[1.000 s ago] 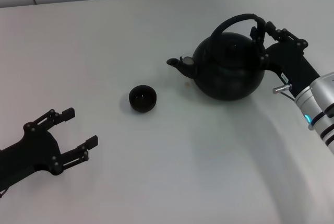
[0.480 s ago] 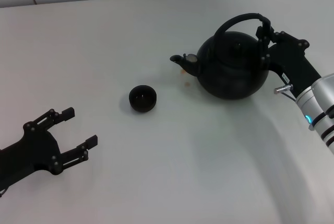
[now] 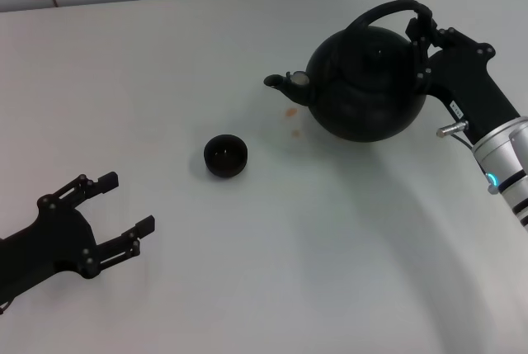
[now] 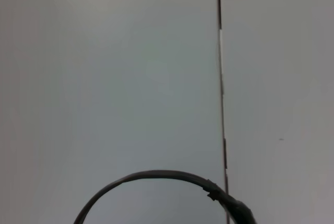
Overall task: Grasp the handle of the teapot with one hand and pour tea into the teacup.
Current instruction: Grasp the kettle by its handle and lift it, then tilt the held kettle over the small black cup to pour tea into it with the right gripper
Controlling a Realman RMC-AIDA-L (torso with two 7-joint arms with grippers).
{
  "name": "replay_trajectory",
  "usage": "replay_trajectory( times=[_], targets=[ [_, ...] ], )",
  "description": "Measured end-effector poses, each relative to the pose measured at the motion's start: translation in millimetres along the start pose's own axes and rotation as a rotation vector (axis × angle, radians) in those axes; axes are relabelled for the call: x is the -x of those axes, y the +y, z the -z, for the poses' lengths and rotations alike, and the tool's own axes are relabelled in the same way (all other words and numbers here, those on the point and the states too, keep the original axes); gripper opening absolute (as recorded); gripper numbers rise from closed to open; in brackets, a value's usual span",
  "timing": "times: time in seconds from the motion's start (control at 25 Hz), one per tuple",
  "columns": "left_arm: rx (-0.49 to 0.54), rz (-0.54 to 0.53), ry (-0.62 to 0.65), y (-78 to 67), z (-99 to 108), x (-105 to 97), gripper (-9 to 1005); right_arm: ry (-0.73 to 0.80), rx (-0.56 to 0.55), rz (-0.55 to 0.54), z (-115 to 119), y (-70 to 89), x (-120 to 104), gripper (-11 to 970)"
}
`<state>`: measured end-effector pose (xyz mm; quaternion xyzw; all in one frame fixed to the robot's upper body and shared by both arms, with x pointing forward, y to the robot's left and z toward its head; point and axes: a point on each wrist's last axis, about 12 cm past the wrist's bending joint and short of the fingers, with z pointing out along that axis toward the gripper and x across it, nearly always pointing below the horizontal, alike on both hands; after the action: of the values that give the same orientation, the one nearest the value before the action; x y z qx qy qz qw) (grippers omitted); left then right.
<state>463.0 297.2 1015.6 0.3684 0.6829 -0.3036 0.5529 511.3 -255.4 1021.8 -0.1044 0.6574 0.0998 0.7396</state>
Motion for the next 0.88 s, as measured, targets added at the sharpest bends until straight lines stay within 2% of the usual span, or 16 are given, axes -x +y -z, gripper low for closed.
replay_trajectory(
  times=[0.4,0.88],
  targets=[
    [0.001,0.002,0.000,-1.0,0,-1,833,-0.002,0.016,0.006,-1,-1.3,1,84],
    [0.000,0.006,-0.002,-2.5,0,-1,834,0.028,0.131,0.018,-18,2.2,3,83]
  ],
)
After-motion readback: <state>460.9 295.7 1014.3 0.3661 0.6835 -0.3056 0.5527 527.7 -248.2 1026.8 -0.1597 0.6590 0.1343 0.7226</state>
